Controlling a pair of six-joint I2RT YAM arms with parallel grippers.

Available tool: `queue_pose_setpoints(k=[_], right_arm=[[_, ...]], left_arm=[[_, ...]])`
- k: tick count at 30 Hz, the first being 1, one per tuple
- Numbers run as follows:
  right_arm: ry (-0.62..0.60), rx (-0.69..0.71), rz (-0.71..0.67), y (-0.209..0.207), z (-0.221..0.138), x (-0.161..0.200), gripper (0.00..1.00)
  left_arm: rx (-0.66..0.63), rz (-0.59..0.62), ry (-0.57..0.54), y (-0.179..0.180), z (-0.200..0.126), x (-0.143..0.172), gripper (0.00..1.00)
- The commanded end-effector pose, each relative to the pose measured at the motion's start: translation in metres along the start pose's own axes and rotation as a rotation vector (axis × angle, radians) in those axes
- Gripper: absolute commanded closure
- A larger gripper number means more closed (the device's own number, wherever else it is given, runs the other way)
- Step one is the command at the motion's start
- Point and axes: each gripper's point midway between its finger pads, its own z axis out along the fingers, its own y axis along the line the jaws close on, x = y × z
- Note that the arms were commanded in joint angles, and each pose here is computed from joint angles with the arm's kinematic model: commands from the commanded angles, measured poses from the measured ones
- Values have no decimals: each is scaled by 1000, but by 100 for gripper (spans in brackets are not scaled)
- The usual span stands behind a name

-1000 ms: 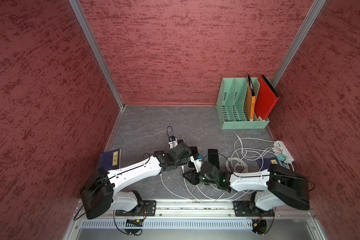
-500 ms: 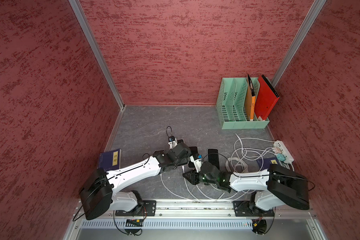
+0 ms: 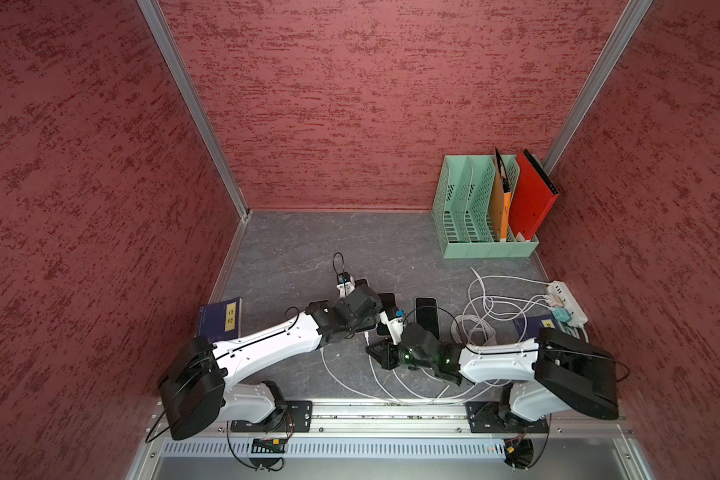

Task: Unplug the charging cable from the phone
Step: Remove the charging cable from the phone.

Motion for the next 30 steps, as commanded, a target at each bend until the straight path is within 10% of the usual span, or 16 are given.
queue_pose_setpoints(k=[1,30], right_arm=[[-1,-9,-14,7,4,-5,95],[49,-4,-31,9,15,1,100]], left_arm=[[52,-26,-75,-13,-15,-25,100],[125,-114,-175,-19,-41,-86,100]])
